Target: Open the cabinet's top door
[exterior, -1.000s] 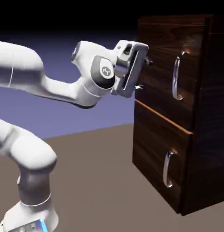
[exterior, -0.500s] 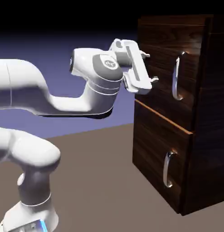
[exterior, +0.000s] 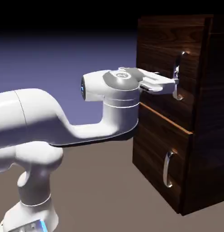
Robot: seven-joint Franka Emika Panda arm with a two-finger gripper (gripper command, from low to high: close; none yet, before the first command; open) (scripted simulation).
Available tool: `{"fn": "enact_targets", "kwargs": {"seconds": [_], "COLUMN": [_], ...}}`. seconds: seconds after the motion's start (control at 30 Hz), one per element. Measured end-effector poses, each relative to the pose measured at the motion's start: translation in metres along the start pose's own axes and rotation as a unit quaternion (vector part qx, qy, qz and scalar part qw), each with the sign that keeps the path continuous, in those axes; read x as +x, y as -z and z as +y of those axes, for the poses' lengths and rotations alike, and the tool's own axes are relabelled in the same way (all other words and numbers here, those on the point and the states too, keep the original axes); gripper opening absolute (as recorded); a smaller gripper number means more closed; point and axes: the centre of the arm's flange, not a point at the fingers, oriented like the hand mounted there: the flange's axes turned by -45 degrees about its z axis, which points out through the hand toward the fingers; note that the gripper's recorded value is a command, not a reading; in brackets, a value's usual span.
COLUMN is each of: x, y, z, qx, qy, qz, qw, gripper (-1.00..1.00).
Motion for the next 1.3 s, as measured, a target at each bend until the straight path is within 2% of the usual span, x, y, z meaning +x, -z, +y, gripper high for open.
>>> {"fn": "enact_targets", "kwargs": {"seconds": [0.1,0.13,0.2,0.8,1.3], "x": [0.0,0.0,0.0,0.001,0.001], "y": [-0.029,-0.031,-0.031,0.101,0.159], "z": [0.001,0.001,0.001,0.095,0.182], "qx": [0.0,0.0,0.0,0.218,0.352], "qy": [0.001,0.001,0.001,0.001,0.001], "qz": [0.0,0.0,0.0,0.0,0.0], "qw": [1.0,1.0,1.0,0.976,0.936], "gripper": [0.0,-1.0,-1.0,-1.0,-1.0]}}
